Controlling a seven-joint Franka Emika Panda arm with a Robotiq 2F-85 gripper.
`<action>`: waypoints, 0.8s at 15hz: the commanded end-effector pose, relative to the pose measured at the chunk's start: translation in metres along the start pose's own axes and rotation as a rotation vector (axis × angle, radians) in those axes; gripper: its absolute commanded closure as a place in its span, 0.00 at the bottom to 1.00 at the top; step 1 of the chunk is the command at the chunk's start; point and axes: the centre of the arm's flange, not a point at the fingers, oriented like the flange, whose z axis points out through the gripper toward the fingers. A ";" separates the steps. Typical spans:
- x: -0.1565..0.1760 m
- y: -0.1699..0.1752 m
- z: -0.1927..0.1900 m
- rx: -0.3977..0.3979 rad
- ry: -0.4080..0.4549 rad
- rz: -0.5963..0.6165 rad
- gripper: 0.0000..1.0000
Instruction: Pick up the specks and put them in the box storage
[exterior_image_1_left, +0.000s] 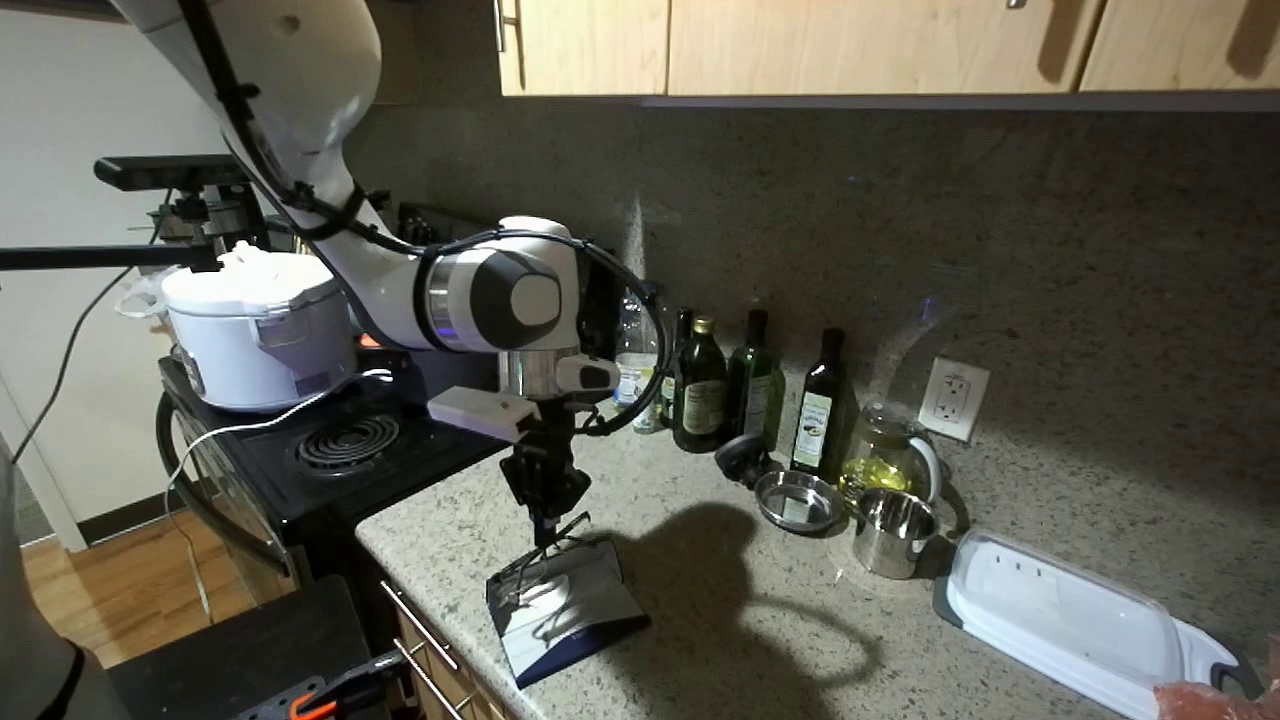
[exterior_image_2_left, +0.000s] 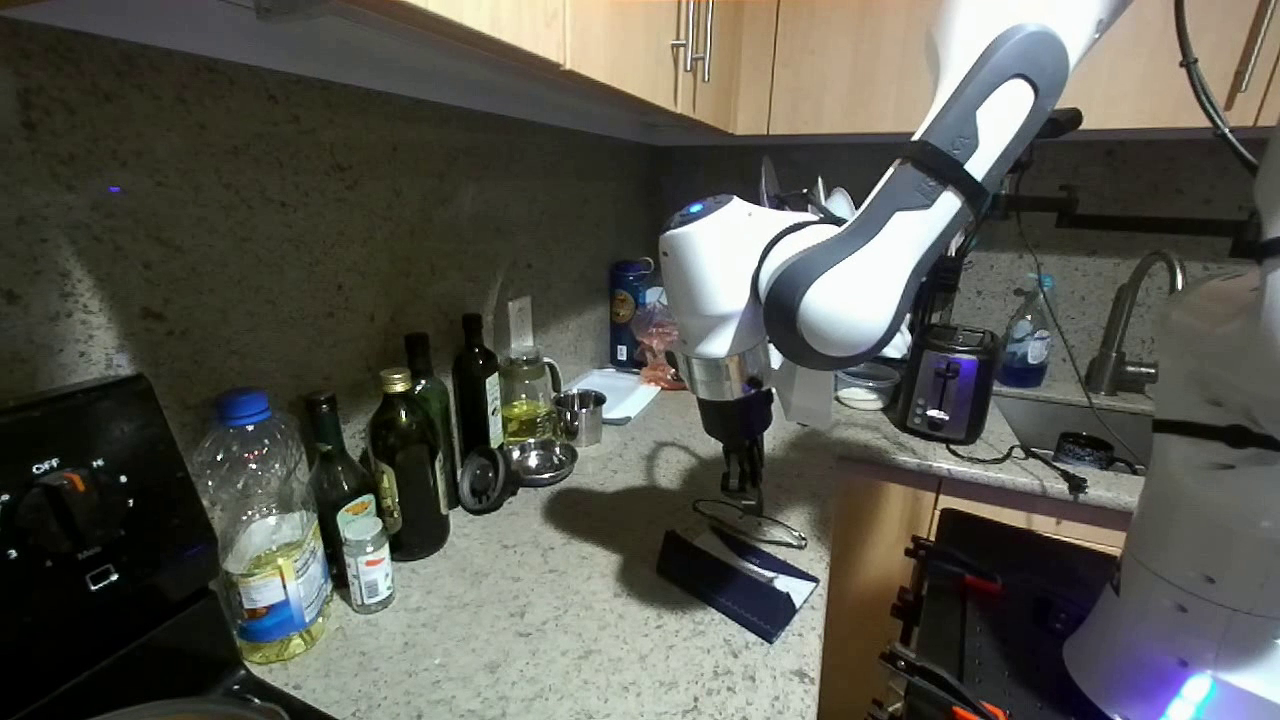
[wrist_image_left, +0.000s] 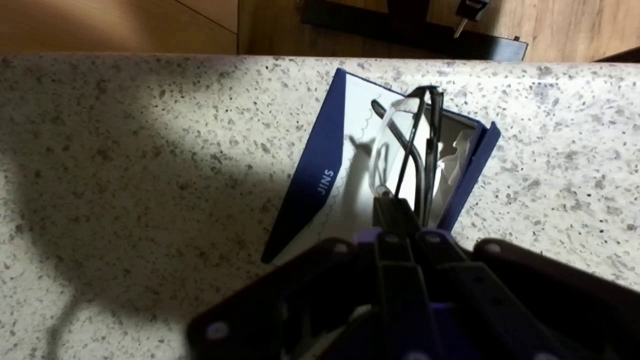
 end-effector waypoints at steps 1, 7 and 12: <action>-0.004 -0.004 0.013 0.031 0.008 0.015 1.00; 0.000 -0.006 0.025 0.029 -0.018 0.005 1.00; 0.006 -0.005 0.033 0.031 -0.039 0.002 1.00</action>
